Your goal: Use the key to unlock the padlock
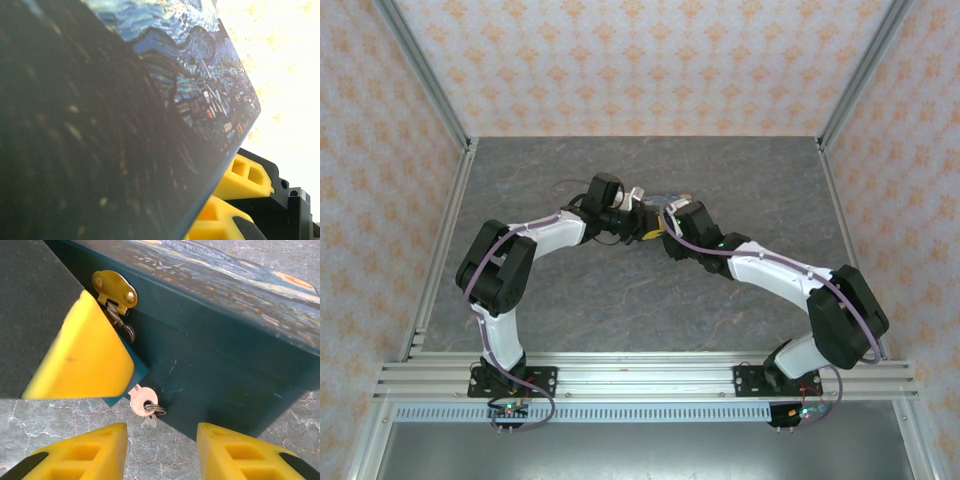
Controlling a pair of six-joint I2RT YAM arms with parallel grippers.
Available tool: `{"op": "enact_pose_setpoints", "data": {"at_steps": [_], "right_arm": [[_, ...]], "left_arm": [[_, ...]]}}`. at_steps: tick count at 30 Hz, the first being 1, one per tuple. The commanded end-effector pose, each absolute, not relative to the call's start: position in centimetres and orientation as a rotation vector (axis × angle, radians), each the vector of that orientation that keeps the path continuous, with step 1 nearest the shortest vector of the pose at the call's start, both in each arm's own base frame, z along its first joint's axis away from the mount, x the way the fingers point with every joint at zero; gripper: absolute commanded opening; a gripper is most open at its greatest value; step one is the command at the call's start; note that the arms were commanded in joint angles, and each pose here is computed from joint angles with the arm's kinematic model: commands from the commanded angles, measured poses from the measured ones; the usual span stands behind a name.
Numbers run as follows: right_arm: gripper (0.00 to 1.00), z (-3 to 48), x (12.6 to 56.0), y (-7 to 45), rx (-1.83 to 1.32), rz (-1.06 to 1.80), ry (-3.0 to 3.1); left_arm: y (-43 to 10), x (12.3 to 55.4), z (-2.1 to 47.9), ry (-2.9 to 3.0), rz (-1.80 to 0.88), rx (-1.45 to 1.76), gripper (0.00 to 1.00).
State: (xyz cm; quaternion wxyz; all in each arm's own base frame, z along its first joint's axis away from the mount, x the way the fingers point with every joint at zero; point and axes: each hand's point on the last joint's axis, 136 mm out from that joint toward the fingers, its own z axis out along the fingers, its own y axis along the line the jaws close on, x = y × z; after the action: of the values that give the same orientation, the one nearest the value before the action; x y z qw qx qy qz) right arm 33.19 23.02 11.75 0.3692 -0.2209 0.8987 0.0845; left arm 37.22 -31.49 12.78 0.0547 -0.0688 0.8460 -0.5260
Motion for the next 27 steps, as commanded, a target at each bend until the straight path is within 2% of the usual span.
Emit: {"op": "enact_pose_setpoints", "data": {"at_steps": [1, 8, 12, 16, 17, 22, 27], "right_arm": [[0.39, 12.0, 33.8, 23.2, -0.595, 0.169, 2.301], [0.36, 11.7, 34.6, 23.8, -0.588, 0.171, 2.299], [0.30, 11.7, 35.2, 24.3, -0.574, 0.185, 2.296], [0.23, 11.6, 35.5, 24.7, -0.569, 0.194, 2.296], [0.16, 11.6, 35.5, 24.8, -0.569, 0.197, 2.295], [0.00, 11.9, 35.5, 25.0, -0.565, 0.216, 2.298], [0.00, 12.2, 35.3, 25.2, -0.541, 0.281, 2.305]], "left_arm": [[-31.9, 37.9, 14.5, 2.507, -1.638, -0.110, 0.00], [-32.0, 37.9, 14.4, 2.511, -1.640, -0.110, 0.00], [-32.0, 37.8, 14.2, 2.515, -1.642, -0.109, 0.00], [-32.0, 37.7, 14.2, 2.516, -1.646, -0.106, 0.00], [-32.1, 37.6, 14.1, 2.519, -1.648, -0.106, 0.00], [-32.1, 37.4, 13.7, 2.531, -1.645, -0.106, 0.00], [-32.0, 37.3, 13.2, 2.541, -1.634, -0.108, 0.00]]}}
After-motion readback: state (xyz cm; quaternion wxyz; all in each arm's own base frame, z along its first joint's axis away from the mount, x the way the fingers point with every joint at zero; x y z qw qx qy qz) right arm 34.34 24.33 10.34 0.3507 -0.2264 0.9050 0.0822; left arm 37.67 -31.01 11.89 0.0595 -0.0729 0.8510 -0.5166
